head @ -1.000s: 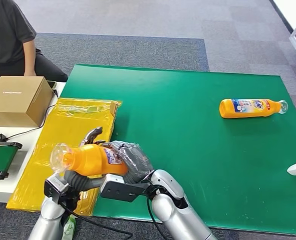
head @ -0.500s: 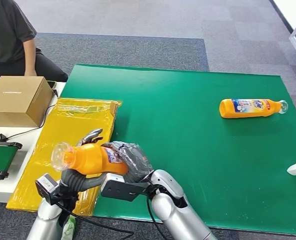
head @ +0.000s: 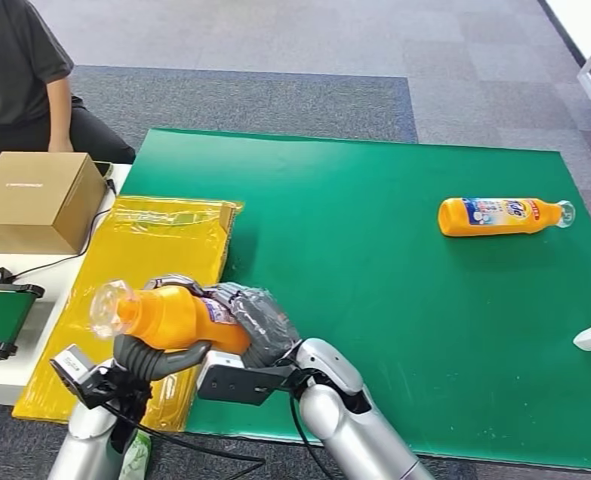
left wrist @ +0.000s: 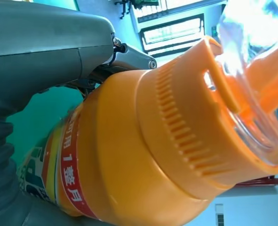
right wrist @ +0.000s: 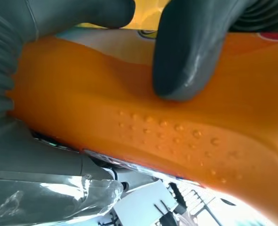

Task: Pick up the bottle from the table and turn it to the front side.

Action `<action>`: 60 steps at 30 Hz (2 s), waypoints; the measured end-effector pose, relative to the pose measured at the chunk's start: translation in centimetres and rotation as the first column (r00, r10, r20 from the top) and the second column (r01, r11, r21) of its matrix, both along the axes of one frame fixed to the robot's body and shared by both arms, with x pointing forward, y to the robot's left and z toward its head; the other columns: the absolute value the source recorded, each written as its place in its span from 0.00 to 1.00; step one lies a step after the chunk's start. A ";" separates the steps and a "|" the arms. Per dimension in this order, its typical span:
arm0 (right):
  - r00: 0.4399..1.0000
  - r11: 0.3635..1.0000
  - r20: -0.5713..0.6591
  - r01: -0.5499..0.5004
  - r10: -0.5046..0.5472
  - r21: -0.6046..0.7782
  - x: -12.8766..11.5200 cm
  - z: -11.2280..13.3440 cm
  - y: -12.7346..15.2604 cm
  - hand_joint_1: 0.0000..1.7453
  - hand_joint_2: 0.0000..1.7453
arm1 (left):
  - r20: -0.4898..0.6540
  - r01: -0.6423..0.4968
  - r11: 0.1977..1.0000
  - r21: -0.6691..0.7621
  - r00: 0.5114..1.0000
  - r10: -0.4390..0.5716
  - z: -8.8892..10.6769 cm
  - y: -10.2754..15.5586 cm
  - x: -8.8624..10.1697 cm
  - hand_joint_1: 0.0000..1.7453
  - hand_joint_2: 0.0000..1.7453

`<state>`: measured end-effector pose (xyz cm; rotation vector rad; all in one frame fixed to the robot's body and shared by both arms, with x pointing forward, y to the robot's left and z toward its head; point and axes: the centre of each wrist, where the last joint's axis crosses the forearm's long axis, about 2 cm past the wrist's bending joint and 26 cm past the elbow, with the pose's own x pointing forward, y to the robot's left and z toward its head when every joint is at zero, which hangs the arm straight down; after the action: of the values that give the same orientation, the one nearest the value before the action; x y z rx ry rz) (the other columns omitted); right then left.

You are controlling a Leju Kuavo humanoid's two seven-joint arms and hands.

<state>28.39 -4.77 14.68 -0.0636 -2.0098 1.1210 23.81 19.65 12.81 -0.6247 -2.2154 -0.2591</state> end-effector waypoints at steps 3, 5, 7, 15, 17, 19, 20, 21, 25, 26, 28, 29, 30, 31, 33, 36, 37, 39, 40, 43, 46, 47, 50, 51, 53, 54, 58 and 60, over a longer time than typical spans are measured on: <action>1.000 1.000 0.010 0.013 -0.013 0.004 0.1 0.2 0.0 0.00 1.00 | 0.021 -0.041 0.999 0.014 0.999 0.041 0.5 0.1 0.0 1.00 1.00; 0.999 1.000 0.015 0.029 -0.029 0.006 0.3 0.3 -0.1 0.00 1.00 | 0.043 -0.092 0.995 0.038 0.995 0.090 0.9 0.2 -0.1 1.00 1.00; 0.998 0.998 0.022 0.055 -0.055 0.008 0.4 0.6 -0.3 0.00 1.00 | 0.072 -0.161 0.984 0.073 0.985 0.155 1.3 0.4 -0.3 1.00 1.00; 0.957 0.957 -0.037 0.289 -0.288 0.036 -0.1 -0.7 -5.2 0.00 1.00 | 0.243 -0.517 0.850 0.101 0.841 0.483 4.2 4.0 -0.6 1.00 1.00; 0.943 0.943 -0.045 0.330 -0.328 0.044 -0.3 -0.8 -6.4 0.00 1.00 | 0.283 -0.594 0.795 0.123 0.789 0.545 4.6 5.1 -0.8 1.00 1.00; 0.929 0.927 -0.050 0.370 -0.368 0.055 -0.6 -0.9 -7.6 0.00 1.00 | 0.332 -0.676 0.718 0.169 0.725 0.604 4.9 6.1 -0.9 1.00 1.00; 0.921 0.919 -0.053 0.390 -0.387 0.061 -0.7 -0.9 -8.2 0.00 1.00 | 0.353 -0.712 0.675 0.196 0.693 0.629 4.9 6.6 -1.0 1.00 1.00; 0.912 0.910 -0.056 0.408 -0.405 0.067 -0.8 -0.9 -8.7 0.00 1.00 | 0.372 -0.744 0.628 0.227 0.662 0.651 5.0 7.1 -1.1 1.00 1.00; 0.882 0.878 -0.061 0.472 -0.468 0.084 -1.4 -1.1 -10.8 0.00 1.00 | 0.409 -0.803 0.448 0.392 0.589 0.698 4.6 8.4 -1.6 1.00 1.00; 0.876 0.871 -0.061 0.483 -0.479 0.087 -1.6 -1.1 -11.3 0.00 1.00 | 0.411 -0.802 0.415 0.430 0.583 0.701 4.5 8.6 -1.7 1.00 1.00; 0.867 0.862 -0.061 0.498 -0.495 0.091 -1.9 -1.2 -11.9 0.00 1.00 | 0.402 -0.783 0.367 0.502 0.587 0.703 4.2 8.8 -1.9 1.00 1.00; 0.865 0.860 -0.060 0.502 -0.498 0.093 -1.9 -1.2 -12.2 0.00 1.00 | 0.382 -0.759 0.348 0.551 0.600 0.703 3.9 8.9 -1.9 1.00 1.00; 0.864 0.859 -0.060 0.503 -0.499 0.095 -2.0 -1.2 -12.4 0.00 1.00 | 0.350 -0.718 0.325 0.615 0.619 0.704 3.6 9.0 -1.8 1.00 1.00; 0.865 0.860 -0.059 0.501 -0.498 0.098 -2.1 -1.2 -12.6 0.00 1.00 | 0.313 -0.666 0.299 0.683 0.637 0.705 3.0 9.1 -1.8 1.00 1.00; 0.869 0.863 -0.058 0.495 -0.491 0.101 -2.1 -1.2 -12.9 0.00 1.00 | 0.264 -0.579 0.248 0.777 0.657 0.706 2.0 9.2 -1.5 1.00 1.00; 0.875 0.869 -0.059 0.484 -0.481 0.102 -2.1 -1.2 -13.0 0.00 1.00 | 0.291 -0.542 0.168 0.824 0.658 0.695 1.5 9.1 -0.2 1.00 1.00; 0.876 0.871 -0.059 0.482 -0.478 0.101 -2.1 -1.2 -13.0 0.00 1.00 | 0.312 -0.537 0.136 0.833 0.658 0.685 1.3 9.0 0.4 1.00 1.00; 0.880 0.874 -0.056 0.475 -0.472 0.103 -2.0 -1.1 -13.0 0.00 1.00 | 0.366 -0.531 0.067 0.845 0.665 0.651 0.9 8.9 1.4 1.00 1.00; 0.883 0.876 -0.053 0.470 -0.467 0.106 -2.0 -1.1 -12.9 0.00 1.00 | 0.397 -0.528 0.030 0.848 0.672 0.625 0.5 8.8 2.0 1.00 1.00; 0.893 0.884 -0.039 0.450 -0.449 0.123 -1.7 -0.8 -12.6 0.00 1.00 | 0.481 -0.522 -0.076 0.850 0.706 0.520 -1.1 8.4 3.6 0.85 1.00; 0.900 0.891 -0.031 0.434 -0.434 0.132 -1.4 -0.5 -12.2 0.00 1.00 | 0.501 -0.502 -0.126 0.856 0.744 0.442 -2.4 8.1 4.7 0.31 1.00; 0.902 0.893 -0.030 0.430 -0.430 0.134 -1.4 -0.5 -12.1 0.00 1.00 | 0.502 -0.494 -0.137 0.859 0.756 0.420 -2.7 8.0 4.9 0.13 1.00; 0.909 0.899 -0.028 0.415 -0.416 0.140 -1.3 -0.4 -11.8 0.00 1.00 | 0.482 -0.460 -0.150 0.875 0.800 0.357 -4.0 8.0 5.3 0.00 1.00; 0.912 0.902 -0.027 0.409 -0.409 0.141 -1.2 -0.4 -11.7 0.00 1.00 | 0.463 -0.439 -0.151 0.886 0.818 0.340 -4.6 8.0 5.2 0.00 1.00; 0.917 0.906 -0.027 0.398 -0.399 0.145 -1.2 -0.3 -11.5 0.00 1.00 | 0.427 -0.400 -0.150 0.904 0.847 0.317 -5.8 8.2 4.8 0.00 0.75; 0.918 0.907 -0.027 0.395 -0.395 0.146 -1.1 -0.3 -11.4 0.00 1.00 | 0.415 -0.388 -0.147 0.910 0.855 0.311 -6.2 8.3 4.6 0.00 0.50; 0.919 0.907 -0.031 0.394 -0.394 0.151 -1.2 -0.4 -11.3 0.00 1.00 | 0.402 -0.395 -0.092 0.914 0.850 0.342 -6.9 8.7 4.0 0.00 0.00; 0.914 0.902 -0.033 0.404 -0.404 0.151 -1.2 -0.4 -11.3 0.00 1.00 | 0.392 -0.414 -0.029 0.910 0.836 0.385 -6.9 8.6 3.3 0.00 0.00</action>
<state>27.20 -16.08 14.23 -0.3836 -1.9575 0.6971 27.08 28.24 5.89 0.8453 -1.5212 -1.3165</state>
